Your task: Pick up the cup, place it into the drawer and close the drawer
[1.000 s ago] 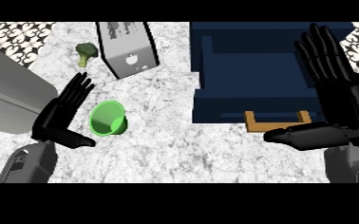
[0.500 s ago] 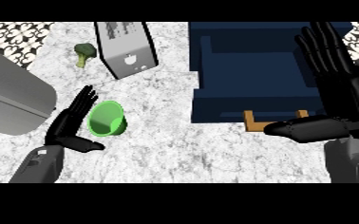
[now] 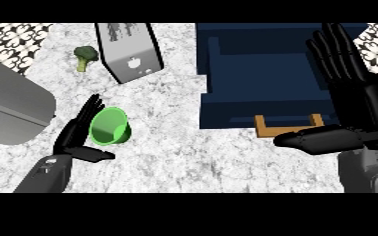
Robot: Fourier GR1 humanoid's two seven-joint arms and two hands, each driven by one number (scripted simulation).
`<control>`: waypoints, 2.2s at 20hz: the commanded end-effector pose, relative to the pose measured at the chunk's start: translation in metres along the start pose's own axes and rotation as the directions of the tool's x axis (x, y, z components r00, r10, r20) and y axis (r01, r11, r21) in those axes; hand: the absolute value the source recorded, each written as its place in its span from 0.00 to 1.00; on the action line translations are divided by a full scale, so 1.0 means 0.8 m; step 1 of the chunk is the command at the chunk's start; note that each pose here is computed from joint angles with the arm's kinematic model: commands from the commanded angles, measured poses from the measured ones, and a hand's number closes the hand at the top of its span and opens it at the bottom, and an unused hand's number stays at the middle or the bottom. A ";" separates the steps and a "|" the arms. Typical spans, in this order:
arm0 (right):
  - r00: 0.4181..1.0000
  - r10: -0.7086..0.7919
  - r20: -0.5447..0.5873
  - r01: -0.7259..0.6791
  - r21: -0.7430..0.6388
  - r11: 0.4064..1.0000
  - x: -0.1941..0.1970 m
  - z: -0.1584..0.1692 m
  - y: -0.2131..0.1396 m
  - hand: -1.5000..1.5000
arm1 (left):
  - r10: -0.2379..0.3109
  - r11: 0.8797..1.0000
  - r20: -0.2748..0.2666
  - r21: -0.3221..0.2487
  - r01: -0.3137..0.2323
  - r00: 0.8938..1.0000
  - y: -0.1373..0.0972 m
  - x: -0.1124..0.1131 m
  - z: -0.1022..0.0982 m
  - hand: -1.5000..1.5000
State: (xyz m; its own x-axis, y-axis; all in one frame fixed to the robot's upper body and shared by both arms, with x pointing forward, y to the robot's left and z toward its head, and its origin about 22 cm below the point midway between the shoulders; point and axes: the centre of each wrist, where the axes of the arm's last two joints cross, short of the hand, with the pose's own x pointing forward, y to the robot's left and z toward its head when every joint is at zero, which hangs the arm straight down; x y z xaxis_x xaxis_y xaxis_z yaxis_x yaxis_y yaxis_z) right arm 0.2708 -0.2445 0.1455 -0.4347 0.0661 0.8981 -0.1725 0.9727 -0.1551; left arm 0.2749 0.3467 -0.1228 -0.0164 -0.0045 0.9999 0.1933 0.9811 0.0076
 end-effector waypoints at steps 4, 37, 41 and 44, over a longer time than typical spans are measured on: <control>1.000 0.004 0.010 -0.004 0.001 1.000 -0.008 0.000 -0.013 0.00 | 0.068 0.997 0.091 -0.046 -0.064 0.993 -0.008 -0.009 0.003 0.00; 1.000 0.012 -0.010 -0.012 -0.002 1.000 0.006 0.005 -0.031 0.00 | -0.123 0.899 0.386 0.433 -0.062 0.914 -0.070 -0.016 -0.026 1.00; 1.000 0.006 -0.023 -0.006 -0.015 1.000 0.002 0.009 -0.027 0.00 | 0.027 0.950 0.506 0.257 -0.180 0.862 -0.094 0.012 -0.072 1.00; 0.999 0.036 -0.023 -0.036 -0.014 0.999 -0.003 0.021 -0.044 0.00 | 0.072 0.968 0.539 0.166 -0.189 0.839 -0.086 0.037 -0.095 1.00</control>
State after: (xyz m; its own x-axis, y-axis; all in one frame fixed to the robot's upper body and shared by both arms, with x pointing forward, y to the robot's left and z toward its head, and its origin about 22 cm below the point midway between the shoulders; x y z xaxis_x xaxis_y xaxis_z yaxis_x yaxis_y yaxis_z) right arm 0.2707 -0.2721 0.1470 -0.4196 0.0914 0.9031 -0.1533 0.9735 -0.1697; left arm 0.3156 0.2729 -0.1117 -0.4116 0.0782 0.9080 -0.0800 0.9894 -0.1215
